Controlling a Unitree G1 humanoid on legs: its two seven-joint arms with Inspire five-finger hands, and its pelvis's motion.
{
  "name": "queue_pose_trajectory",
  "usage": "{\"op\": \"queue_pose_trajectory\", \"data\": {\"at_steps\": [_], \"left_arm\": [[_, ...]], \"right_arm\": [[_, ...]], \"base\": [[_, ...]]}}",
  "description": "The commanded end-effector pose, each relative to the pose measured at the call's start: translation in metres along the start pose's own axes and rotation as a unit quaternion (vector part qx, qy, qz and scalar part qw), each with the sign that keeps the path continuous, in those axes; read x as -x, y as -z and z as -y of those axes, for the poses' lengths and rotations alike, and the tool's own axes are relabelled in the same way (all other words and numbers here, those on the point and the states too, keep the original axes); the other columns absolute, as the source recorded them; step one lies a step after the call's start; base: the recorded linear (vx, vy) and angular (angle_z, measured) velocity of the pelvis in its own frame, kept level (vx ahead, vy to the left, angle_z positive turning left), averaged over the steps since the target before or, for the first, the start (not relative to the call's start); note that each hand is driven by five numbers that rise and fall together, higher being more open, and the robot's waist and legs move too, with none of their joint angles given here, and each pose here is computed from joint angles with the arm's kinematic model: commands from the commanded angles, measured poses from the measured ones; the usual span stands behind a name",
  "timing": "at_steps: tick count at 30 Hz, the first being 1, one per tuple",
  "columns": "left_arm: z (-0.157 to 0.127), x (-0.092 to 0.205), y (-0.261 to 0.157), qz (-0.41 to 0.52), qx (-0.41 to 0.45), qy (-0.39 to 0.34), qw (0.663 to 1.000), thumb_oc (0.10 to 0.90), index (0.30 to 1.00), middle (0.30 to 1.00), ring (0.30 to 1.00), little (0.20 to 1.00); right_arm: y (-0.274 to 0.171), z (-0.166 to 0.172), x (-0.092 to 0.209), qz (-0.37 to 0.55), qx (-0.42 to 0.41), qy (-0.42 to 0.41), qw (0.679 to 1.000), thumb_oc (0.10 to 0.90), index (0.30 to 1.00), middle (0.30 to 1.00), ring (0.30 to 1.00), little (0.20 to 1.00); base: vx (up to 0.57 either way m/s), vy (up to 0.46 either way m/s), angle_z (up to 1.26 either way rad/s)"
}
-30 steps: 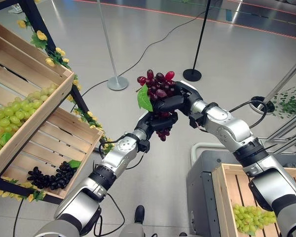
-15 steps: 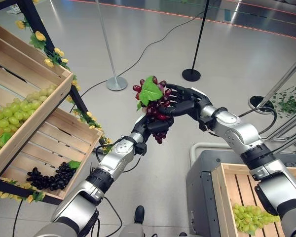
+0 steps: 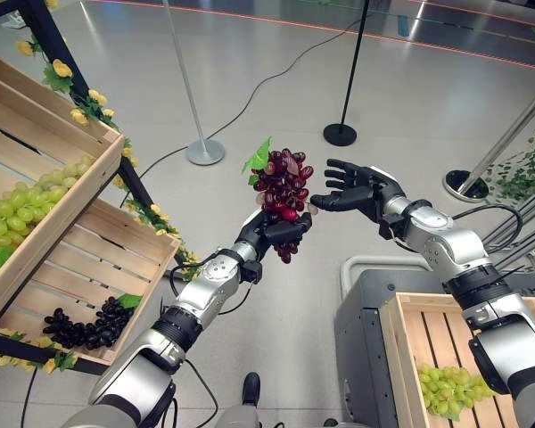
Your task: Pick up the fruits from the basket on one side to the basket on the other side
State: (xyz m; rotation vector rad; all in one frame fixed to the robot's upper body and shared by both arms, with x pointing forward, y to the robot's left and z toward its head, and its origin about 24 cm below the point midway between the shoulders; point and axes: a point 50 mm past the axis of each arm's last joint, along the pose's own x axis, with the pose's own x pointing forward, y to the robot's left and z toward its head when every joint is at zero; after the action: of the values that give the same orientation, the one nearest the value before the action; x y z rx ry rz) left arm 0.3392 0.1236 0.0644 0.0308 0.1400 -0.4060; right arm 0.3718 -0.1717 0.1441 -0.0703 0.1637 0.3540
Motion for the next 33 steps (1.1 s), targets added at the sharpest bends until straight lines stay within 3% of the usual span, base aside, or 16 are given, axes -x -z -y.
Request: {"op": "queue_pose_trajectory", "data": {"at_steps": [1, 9, 13, 20, 25, 33], "left_arm": [[-0.017, 0.0, -0.062, 0.195, 0.043, -0.039, 0.979, 0.4, 0.3, 0.3, 0.3, 0.3], [-0.018, 0.021, -0.019, 0.16, 0.083, -0.072, 0.981, 0.4, 0.3, 0.3, 0.3, 0.3], [-0.022, 0.036, 0.008, 0.138, 0.097, -0.097, 0.981, 0.4, 0.3, 0.3, 0.3, 0.3], [-0.031, 0.053, 0.028, 0.122, 0.11, -0.129, 0.978, 0.4, 0.3, 0.3, 0.3, 0.3], [-0.036, 0.051, 0.021, 0.137, 0.104, -0.147, 0.974, 0.4, 0.3, 0.3, 0.3, 0.3], [-0.047, 0.028, -0.022, 0.203, 0.071, -0.139, 0.967, 0.4, 0.3, 0.3, 0.3, 0.3]], "right_arm": [[0.021, 0.032, 0.019, 0.0, -0.004, 0.053, 0.999, 0.8, 0.9, 0.9, 0.9, 0.9], [0.069, 0.011, 0.044, 0.05, -0.082, 0.041, 0.995, 0.8, 0.9, 0.9, 0.9, 0.9], [0.115, -0.009, 0.059, 0.035, -0.157, 0.045, 0.986, 0.8, 0.9, 0.9, 0.9, 0.9], [0.162, -0.028, 0.076, -0.01, -0.193, 0.057, 0.979, 0.8, 0.9, 0.9, 0.9, 0.9], [0.168, -0.035, 0.072, -0.021, -0.178, 0.055, 0.982, 0.8, 0.9, 0.9, 0.9, 0.9], [0.135, -0.011, 0.051, 0.022, -0.151, 0.075, 0.985, 0.8, 0.9, 0.9, 0.9, 0.9]], "base": [[0.0, 0.0, 0.0], [0.0, 0.0, 0.0], [0.0, 0.0, 0.0], [0.0, -0.013, 0.02], [-0.13, 0.019, 0.12], [-0.24, 0.078, 0.5]]}}
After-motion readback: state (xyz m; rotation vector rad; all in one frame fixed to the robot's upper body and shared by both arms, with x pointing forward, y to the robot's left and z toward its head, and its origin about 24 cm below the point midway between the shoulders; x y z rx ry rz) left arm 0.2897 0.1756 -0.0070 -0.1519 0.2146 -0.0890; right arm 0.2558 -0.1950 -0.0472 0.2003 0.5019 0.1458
